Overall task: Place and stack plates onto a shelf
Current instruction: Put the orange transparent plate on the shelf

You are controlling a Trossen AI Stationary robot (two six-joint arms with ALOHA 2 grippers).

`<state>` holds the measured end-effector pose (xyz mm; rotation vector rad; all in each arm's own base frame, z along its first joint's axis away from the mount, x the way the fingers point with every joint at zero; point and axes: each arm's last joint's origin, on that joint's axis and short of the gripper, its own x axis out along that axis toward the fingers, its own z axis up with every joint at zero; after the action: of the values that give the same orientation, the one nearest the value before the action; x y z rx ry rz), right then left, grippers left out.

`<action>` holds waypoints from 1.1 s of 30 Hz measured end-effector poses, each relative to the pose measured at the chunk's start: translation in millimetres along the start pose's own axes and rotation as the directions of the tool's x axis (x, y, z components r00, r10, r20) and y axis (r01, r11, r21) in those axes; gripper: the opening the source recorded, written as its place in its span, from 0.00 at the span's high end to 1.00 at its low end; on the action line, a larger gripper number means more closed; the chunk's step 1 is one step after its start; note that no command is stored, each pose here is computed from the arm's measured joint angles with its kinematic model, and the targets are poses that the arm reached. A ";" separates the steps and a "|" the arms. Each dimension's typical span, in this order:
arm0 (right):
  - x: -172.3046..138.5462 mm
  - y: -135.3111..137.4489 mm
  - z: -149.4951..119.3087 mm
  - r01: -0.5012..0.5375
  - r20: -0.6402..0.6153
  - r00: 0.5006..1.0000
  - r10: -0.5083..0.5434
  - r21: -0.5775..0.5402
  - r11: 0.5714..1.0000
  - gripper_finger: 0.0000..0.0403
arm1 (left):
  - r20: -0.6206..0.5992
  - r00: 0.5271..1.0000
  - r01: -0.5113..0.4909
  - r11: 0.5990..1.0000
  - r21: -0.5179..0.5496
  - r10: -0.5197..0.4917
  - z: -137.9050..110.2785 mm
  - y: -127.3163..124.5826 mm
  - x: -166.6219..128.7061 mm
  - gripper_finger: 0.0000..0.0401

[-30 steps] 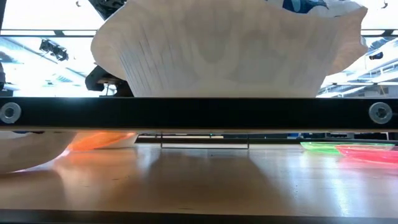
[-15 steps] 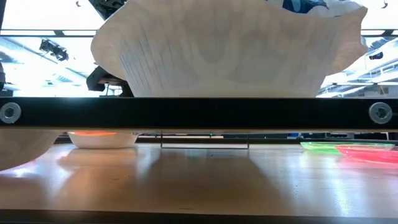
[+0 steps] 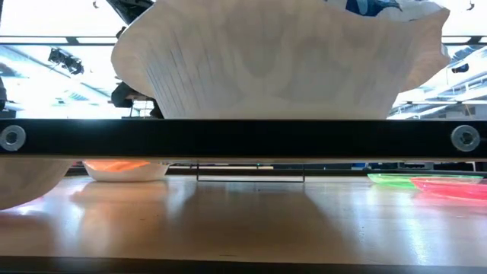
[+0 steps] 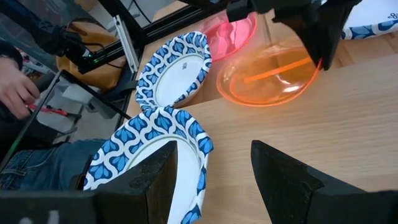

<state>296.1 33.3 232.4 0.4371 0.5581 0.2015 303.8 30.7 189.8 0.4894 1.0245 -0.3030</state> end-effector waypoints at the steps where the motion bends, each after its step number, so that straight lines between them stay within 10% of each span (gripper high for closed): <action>1: 0.0 0.0 0.0 0.000 0.000 1.000 0.000 0.000 1.000 0.48 | 0.005 1.000 -0.005 1.000 -0.003 0.005 -0.3 1.0 -2.3 0.97; 18: -11.7 5.9 5.9 -0.027 0.031 0.999 0.027 -0.010 1.000 0.48 | 0.080 0.992 -0.095 0.994 -0.051 0.099 21.8 33.6 -48.2 0.97; 33: -65.1 24.2 17.5 -0.046 0.107 0.993 0.053 -0.063 0.997 0.48 | 0.194 0.964 -0.109 0.938 -0.328 0.180 47.8 51.4 -74.7 0.97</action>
<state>250.0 29.2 287.0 0.4007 0.4332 0.2400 325.9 50.7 287.9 0.2328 0.7945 -0.0558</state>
